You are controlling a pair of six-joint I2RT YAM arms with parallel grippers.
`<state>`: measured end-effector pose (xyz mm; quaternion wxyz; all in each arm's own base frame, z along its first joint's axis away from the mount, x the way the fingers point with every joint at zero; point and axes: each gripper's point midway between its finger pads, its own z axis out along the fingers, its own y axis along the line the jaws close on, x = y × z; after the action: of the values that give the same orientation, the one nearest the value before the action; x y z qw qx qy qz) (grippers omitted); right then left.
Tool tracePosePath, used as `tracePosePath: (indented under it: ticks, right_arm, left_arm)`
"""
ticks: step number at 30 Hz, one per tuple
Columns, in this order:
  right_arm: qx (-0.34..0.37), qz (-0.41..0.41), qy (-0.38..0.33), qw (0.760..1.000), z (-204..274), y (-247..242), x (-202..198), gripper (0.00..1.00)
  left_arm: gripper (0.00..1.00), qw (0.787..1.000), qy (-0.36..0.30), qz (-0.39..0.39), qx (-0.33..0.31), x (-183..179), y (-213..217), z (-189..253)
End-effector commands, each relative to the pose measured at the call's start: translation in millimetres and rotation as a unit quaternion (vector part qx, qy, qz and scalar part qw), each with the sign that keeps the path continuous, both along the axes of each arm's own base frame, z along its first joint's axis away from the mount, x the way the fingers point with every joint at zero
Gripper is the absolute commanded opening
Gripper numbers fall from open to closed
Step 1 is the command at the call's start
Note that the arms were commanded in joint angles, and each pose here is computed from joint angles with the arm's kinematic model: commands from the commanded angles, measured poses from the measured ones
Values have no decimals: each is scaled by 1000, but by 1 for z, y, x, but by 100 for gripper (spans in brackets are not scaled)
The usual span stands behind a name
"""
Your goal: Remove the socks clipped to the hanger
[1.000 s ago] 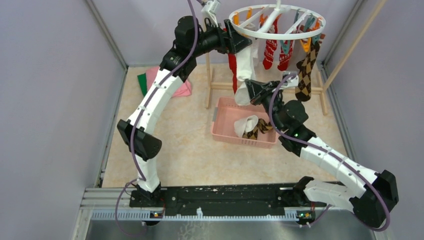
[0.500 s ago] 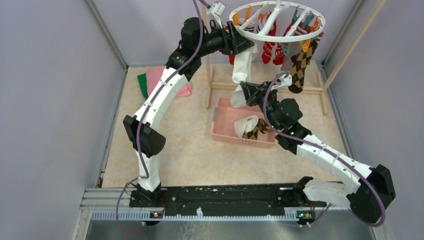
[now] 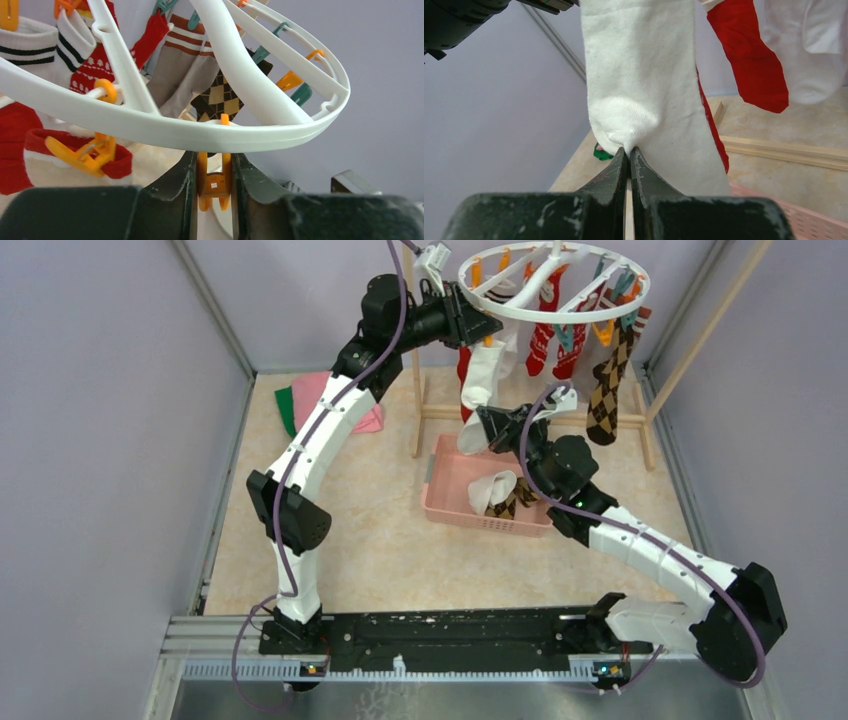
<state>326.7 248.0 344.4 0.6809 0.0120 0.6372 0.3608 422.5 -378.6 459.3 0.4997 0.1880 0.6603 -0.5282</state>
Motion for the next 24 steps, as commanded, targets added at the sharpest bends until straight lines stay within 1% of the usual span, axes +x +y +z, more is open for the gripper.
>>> tracePosePath:
  ticks: [1,2,4,12,15,16,17,18,19,21,22,23,24]
  right_arm:
    - [15,1,-16,1000,14,-2,-2,0]
    - [12,-2,-14,1000,13,-4,-3,0]
    - [2,-8,-12,1000,8,-8,-4,0]
    - [-41,-24,33,998,-45,-23,-12,0]
    - [-64,-37,48,996,-67,-28,-9,0]
    - [-72,-43,52,995,-73,-29,-7,2]
    - [-80,-49,50,994,-77,-30,-5,9]
    - [-88,-55,46,994,-79,-31,-2,25]
    - [-96,-59,38,993,-79,-31,1,43]
    - [-110,-71,22,991,-76,-30,10,65]
    - [-117,-78,17,990,-74,-29,14,73]
    - [-121,-84,13,989,-73,-29,19,78]
    - [-124,-88,7,988,-70,-28,22,80]
  left_arm:
    - [15,997,-67,0,-32,-14,6,47]
    - [9,997,-68,1,-31,-13,6,47]
    - [0,997,-71,3,-31,-14,7,49]
    - [0,997,-75,-1,-25,-23,4,49]
    - [3,997,-70,-4,-20,-28,0,45]
    - [3,997,-69,-5,-19,-30,-1,45]
    - [4,997,-69,-6,-18,-31,-3,44]
    - [4,997,-69,-5,-18,-32,-3,44]
    - [6,997,-69,-6,-18,-34,-4,45]
    - [8,997,-70,-4,-16,-37,-6,46]
    - [8,997,-73,-4,-15,-40,-7,47]
    - [10,997,-76,-3,-13,-42,-8,48]
    - [13,997,-78,-3,-12,-45,-8,49]
